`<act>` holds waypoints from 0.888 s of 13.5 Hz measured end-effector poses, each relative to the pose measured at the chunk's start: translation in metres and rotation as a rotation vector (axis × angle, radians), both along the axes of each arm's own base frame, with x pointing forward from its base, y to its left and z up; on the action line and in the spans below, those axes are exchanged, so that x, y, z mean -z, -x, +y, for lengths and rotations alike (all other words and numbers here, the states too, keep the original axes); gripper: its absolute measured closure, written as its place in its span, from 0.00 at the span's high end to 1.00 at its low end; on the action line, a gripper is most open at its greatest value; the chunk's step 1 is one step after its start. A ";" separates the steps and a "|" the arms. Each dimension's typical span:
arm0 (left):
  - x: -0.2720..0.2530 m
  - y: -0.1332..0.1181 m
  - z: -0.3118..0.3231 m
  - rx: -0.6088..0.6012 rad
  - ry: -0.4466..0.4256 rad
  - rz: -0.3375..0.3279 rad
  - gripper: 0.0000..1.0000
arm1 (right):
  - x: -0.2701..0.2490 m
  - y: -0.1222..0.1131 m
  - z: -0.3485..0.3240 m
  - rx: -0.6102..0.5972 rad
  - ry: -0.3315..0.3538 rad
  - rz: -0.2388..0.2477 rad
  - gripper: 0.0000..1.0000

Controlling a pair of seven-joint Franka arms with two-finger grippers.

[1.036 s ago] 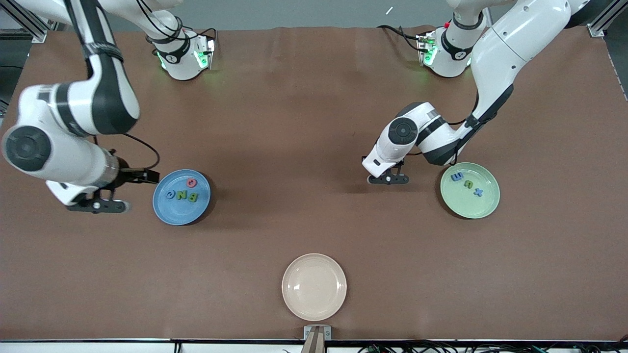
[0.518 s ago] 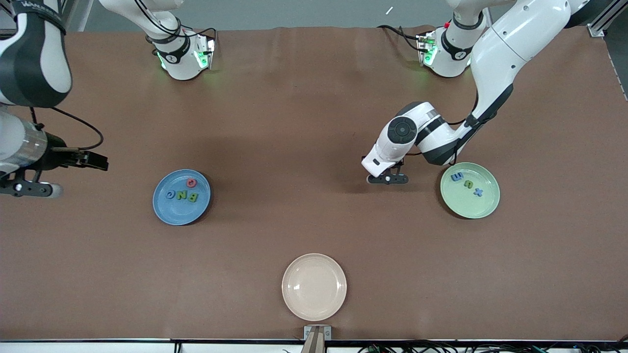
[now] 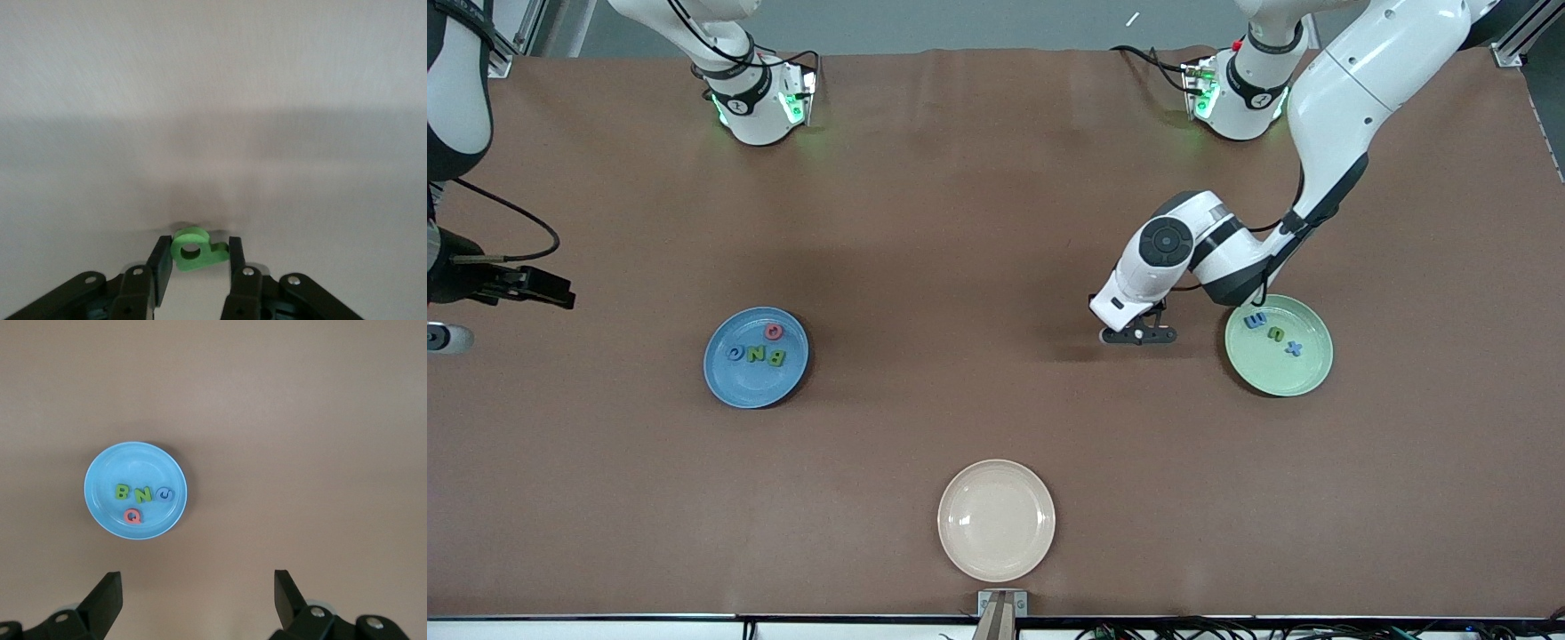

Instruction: Sort uppercase to blue plate, lowercase to green plate

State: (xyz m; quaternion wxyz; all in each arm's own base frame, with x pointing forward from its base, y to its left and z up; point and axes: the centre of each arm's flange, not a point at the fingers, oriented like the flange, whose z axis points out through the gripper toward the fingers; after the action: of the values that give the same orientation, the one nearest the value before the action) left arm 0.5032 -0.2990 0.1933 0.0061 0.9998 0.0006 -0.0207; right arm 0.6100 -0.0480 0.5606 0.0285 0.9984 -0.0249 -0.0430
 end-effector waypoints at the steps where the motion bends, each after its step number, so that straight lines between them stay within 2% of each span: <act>1: -0.008 -0.010 0.005 0.000 0.002 -0.019 0.38 | -0.003 -0.001 0.000 -0.001 0.001 -0.008 1.00; 4: -0.030 -0.040 0.034 0.007 -0.001 -0.067 0.38 | -0.008 -0.004 0.002 -0.003 0.001 -0.018 1.00; 9: -0.046 -0.079 0.125 0.080 -0.026 -0.096 0.38 | -0.002 0.007 -0.003 0.013 -0.014 0.072 1.00; 12: -0.045 -0.091 0.181 0.134 -0.033 -0.089 0.38 | -0.004 0.008 0.002 0.001 -0.038 0.077 1.00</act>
State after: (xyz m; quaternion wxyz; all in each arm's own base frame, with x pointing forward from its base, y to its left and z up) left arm 0.5944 -0.1175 0.2379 -0.0120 0.9975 -0.0662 0.0234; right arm 0.6024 -0.0463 0.5644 0.0104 0.9963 -0.0236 -0.0818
